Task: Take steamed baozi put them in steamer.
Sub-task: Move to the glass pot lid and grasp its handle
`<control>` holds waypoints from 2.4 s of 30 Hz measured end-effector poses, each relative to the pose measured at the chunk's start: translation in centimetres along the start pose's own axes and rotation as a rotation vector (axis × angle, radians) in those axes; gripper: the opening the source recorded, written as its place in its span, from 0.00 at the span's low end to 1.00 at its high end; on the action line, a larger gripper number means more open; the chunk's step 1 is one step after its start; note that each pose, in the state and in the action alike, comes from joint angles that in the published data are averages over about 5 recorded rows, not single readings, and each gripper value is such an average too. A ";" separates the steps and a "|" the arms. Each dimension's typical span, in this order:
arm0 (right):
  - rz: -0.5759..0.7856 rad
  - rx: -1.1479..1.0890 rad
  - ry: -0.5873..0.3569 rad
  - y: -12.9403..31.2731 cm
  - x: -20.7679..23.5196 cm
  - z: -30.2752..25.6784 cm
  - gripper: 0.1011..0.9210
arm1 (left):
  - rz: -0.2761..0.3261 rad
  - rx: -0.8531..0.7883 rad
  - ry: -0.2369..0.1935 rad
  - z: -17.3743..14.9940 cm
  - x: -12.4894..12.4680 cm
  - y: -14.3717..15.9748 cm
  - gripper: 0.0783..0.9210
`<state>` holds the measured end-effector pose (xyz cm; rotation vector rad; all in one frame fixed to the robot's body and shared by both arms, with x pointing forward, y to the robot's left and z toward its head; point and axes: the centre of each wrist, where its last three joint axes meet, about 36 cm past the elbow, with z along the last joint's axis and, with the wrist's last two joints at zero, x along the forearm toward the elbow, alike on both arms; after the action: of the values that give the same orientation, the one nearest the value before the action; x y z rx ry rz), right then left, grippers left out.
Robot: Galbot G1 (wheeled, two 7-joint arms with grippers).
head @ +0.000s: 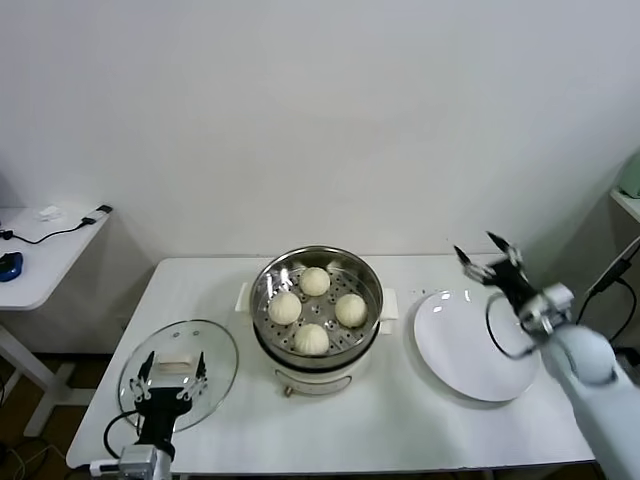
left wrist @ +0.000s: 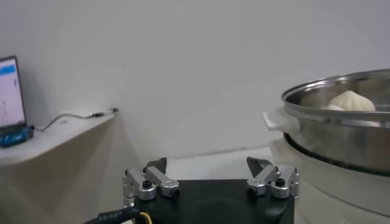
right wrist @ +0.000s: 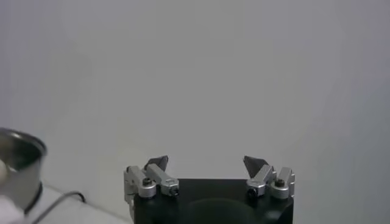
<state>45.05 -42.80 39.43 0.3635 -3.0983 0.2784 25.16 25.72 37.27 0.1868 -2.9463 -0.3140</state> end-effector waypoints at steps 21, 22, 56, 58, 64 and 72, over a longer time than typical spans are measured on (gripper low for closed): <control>0.213 -0.140 0.097 9.7 12.5 11.1 0.88 | -0.141 -0.931 -0.169 9.6 -1.9 3.4 0.88; 0.217 -0.142 0.098 9.8 12.7 11.2 0.88 | -0.143 -0.974 -0.167 10.2 -2.0 3.4 0.88; 0.233 -0.164 0.141 12.4 16.1 12.9 0.88 | -0.131 -1.394 -0.094 14.5 -8.4 4.4 0.88; 0.233 -0.165 0.141 12.4 16.2 13.0 0.88 | -0.122 -1.410 -0.093 14.7 -8.5 4.7 0.87; 0.231 -0.169 0.141 12.7 16.4 13.2 0.88 | -0.103 -1.443 -0.088 15.4 -8.9 4.9 0.68; 0.222 -0.173 0.144 13.3 16.9 13.3 0.88 | -0.097 -1.468 -0.077 16.1 -9.6 4.8 0.41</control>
<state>25.74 -36.33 24.53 -0.0049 -2.9894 0.0350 31.05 34.93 21.30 0.0863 -1.9966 -2.2484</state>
